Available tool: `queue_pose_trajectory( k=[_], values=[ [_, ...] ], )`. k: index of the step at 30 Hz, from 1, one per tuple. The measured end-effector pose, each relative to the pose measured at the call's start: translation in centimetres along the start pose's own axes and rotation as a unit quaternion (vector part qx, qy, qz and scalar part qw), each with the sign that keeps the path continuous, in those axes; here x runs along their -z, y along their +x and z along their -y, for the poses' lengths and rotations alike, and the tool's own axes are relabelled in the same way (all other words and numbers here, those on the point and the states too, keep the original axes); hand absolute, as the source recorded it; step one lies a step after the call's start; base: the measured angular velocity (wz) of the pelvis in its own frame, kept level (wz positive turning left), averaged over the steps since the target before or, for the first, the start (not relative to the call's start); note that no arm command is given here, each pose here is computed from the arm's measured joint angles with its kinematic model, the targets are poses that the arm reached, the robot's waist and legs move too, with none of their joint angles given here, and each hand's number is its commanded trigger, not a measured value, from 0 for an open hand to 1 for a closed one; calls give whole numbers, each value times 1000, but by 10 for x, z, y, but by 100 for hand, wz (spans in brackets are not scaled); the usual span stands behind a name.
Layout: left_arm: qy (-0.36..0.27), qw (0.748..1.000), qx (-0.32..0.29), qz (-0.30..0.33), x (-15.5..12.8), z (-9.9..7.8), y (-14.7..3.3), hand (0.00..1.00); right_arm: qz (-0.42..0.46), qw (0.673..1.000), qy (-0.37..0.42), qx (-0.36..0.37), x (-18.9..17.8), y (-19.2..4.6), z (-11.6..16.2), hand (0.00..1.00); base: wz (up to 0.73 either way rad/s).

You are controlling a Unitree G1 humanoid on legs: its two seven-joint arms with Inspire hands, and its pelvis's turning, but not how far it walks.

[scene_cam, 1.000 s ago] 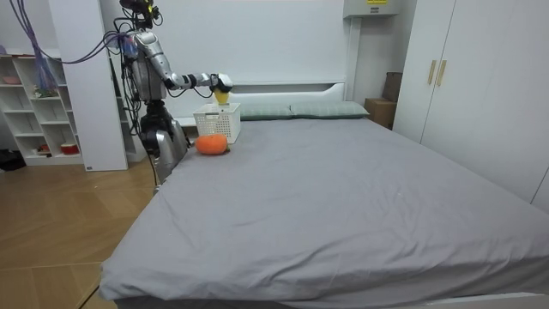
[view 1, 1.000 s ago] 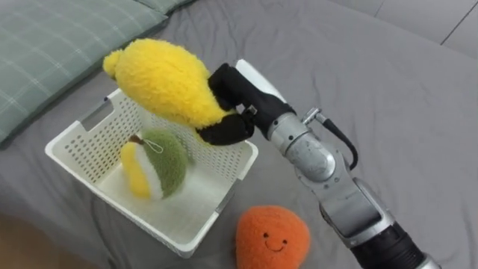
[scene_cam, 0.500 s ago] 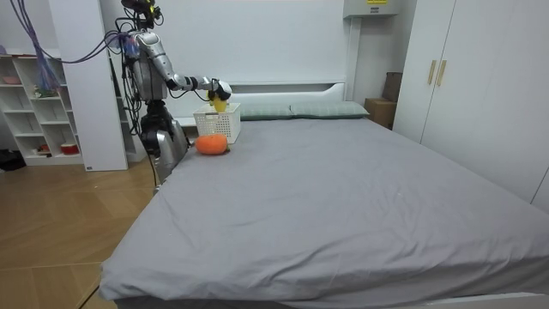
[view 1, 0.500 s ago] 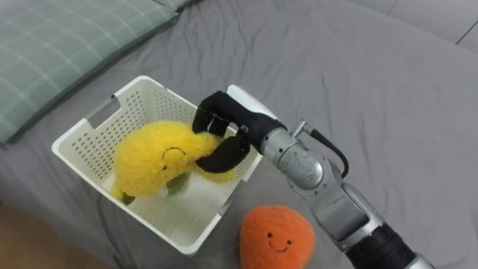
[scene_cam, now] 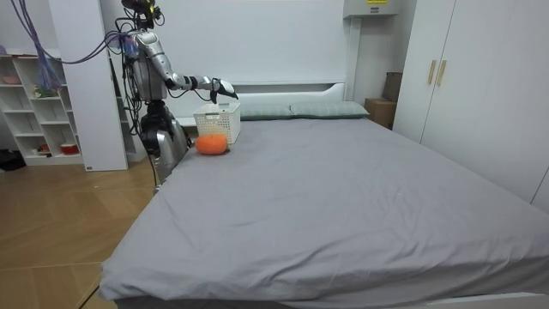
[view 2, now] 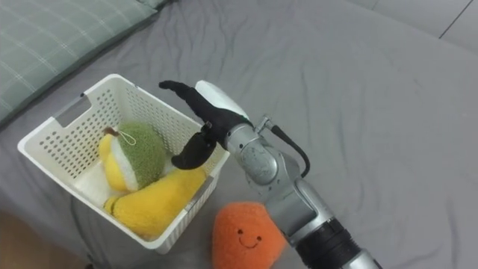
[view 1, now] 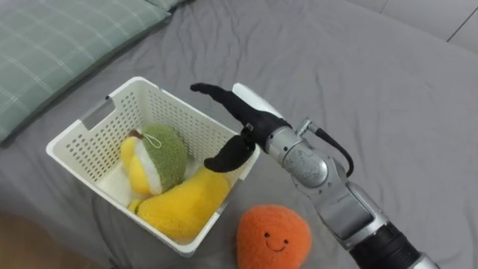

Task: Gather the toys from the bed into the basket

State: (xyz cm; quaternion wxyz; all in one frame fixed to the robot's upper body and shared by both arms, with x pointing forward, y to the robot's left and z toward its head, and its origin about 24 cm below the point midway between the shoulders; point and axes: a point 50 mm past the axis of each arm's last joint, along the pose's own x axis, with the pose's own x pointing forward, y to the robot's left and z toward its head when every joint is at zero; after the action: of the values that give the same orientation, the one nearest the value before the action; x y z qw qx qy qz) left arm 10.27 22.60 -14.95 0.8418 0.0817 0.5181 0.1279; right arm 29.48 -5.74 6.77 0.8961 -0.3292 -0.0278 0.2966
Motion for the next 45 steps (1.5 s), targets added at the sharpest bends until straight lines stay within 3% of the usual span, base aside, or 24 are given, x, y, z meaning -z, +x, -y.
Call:
queue_pose_trajectory(
  k=[7, 13, 20, 33, 40, 45],
  values=[
    [-13, 1000, -10, -2, 0, -5, 0, 0, -2, 1000, 23, 14, 4, -2, 9, 0, -4],
    [-22, 1000, -17, -5, 2, -8, 0, 0, -11, 994, 85, 72, 16, -10, 25, 0, 0],
    [-34, 999, -16, -14, 12, -5, -3, 0, -83, 973, 164, 136, 66, -43, 30, 0, -10],
    [-48, 997, -31, -49, 33, -9, -8, 0, -171, 960, 180, 130, 108, -70, 12, 0, -11],
    [-47, 997, -35, -56, 34, -8, -8, 0, -244, 956, 154, 56, 133, -79, -16, 0, -1],
    [-39, 997, -37, -55, 31, -6, -7, 0, -243, 958, 152, 27, 132, -79, -25, 0, 0]
  ],
)
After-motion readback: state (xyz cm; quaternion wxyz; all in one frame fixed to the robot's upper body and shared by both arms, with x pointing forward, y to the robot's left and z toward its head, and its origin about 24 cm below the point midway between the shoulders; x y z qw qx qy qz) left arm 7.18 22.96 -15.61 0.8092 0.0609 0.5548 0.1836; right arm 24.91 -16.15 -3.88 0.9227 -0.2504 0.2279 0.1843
